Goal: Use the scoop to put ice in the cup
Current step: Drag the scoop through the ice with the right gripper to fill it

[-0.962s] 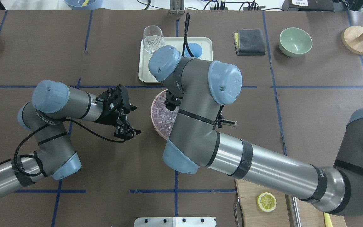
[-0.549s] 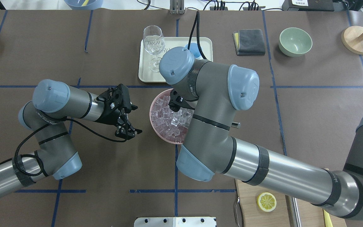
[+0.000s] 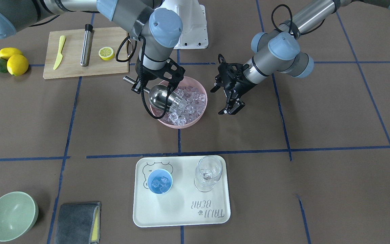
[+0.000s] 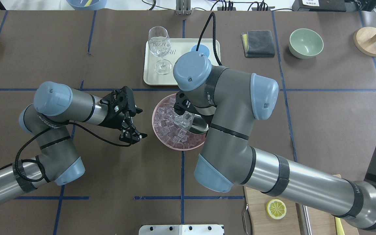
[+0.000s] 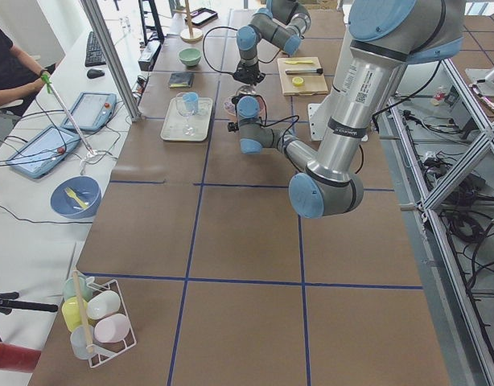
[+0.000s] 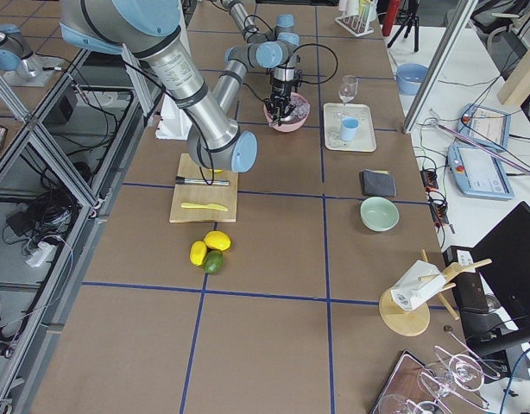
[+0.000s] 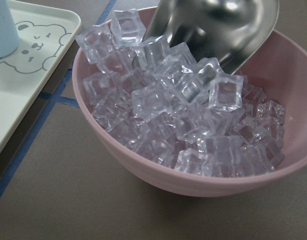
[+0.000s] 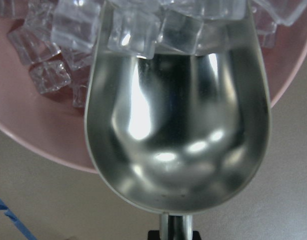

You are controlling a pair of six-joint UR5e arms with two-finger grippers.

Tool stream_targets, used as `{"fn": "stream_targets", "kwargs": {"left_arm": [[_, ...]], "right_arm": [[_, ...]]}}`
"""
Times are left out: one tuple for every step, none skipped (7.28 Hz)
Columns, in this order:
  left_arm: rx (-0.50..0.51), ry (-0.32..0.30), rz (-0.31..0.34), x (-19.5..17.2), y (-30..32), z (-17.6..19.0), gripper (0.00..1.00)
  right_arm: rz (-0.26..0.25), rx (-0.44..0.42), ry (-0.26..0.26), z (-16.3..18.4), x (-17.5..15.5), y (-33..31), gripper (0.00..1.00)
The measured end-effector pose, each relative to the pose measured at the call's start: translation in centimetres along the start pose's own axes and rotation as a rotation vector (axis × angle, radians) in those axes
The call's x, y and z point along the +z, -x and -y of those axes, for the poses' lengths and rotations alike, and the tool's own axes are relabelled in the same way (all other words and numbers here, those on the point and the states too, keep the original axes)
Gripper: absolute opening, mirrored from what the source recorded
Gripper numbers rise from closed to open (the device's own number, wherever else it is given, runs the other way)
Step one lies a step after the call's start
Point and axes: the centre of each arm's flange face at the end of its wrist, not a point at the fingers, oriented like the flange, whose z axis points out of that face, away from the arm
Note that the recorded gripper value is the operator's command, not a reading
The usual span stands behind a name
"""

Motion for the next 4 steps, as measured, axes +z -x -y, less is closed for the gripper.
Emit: {"fn": "stream_targets", "kwargs": {"left_arm": [[0.000, 0.000, 0.001, 0.0, 0.0, 0.0, 1.00], [0.000, 0.000, 0.001, 0.0, 0.1, 0.0, 1.00], [0.000, 0.000, 0.001, 0.0, 0.1, 0.0, 1.00], [0.000, 0.000, 0.001, -0.1, 0.1, 0.0, 1.00]], "right_arm": [[0.004, 0.000, -0.019, -0.4, -0.2, 0.2, 0.00], [0.007, 0.001, -0.036, -0.8, -0.4, 0.5, 0.00], [0.017, 0.002, -0.058, -1.4, -0.5, 0.8, 0.00], [0.035, 0.004, -0.088, -2.0, -0.2, 1.0, 0.00]]}}
